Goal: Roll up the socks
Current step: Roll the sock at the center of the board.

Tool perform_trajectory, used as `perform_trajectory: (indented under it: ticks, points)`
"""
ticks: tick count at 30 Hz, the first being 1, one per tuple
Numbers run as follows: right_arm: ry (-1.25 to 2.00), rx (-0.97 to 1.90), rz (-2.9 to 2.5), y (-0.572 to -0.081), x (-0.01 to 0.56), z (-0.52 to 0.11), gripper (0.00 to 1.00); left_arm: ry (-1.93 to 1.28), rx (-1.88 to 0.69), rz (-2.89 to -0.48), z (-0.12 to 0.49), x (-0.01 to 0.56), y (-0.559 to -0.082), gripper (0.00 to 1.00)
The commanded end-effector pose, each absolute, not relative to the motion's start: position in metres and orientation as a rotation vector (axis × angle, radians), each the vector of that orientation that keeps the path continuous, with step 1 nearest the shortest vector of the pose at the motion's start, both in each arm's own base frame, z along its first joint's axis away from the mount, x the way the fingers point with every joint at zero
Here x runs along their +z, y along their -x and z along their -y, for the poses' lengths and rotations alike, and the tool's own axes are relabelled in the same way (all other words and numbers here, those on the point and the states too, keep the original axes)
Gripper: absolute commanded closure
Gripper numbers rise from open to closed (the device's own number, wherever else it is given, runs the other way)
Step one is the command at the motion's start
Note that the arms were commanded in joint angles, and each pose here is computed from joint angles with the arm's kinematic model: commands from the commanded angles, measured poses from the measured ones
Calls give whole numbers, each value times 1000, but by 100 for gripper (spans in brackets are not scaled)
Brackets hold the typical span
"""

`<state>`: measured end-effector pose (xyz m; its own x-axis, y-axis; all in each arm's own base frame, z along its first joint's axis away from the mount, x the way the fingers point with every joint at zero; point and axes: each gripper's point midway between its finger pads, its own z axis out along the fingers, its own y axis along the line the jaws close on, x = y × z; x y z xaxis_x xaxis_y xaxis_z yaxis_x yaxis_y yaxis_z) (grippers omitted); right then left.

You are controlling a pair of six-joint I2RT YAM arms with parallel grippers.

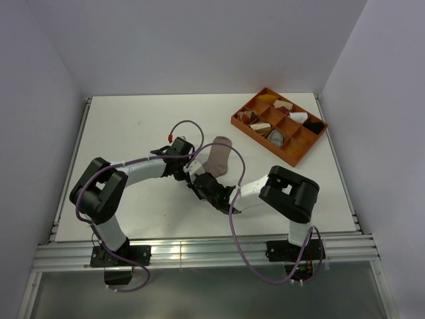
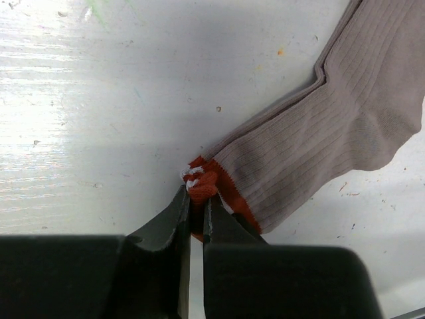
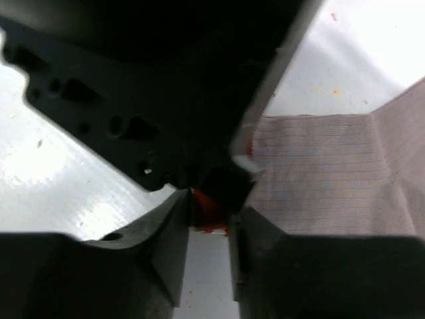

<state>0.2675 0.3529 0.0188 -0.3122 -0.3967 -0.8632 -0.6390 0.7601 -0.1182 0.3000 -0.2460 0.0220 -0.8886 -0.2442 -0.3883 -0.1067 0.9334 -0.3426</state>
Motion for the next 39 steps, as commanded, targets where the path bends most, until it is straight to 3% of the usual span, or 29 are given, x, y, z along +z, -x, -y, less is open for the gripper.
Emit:
perform_trajectory:
  ticks: [1, 2, 6, 13, 15, 19, 25, 39]
  points:
    - [693, 273, -1962, -276, 26, -355, 72, 247, -394, -2738, 241, 8, -281, 96]
    - [693, 256, -1983, -275, 22, -351, 81, 253, -399, -2734, 241, 9, -281, 94]
    - [659, 292, -2031, -271, 22, -347, 99, 308, -405, -2691, 241, 18, -288, 81]
    - [447, 443, -2183, -278, 24, -328, 100, 484, -484, -2553, 233, 44, -312, 48]
    - [363, 469, -2229, -281, 21, -319, 100, 546, -540, -2498, 229, 55, -320, 45]
    - [304, 581, -2240, -282, 25, -312, 100, 579, -703, -2405, 233, 75, -333, 43]
    - [339, 647, -2230, -280, 24, -311, 100, 301, -813, -2423, 261, 91, -354, 43]
    - [366, 664, -2226, -281, 21, -314, 100, -24, -928, -2623, 316, 49, -361, 47]
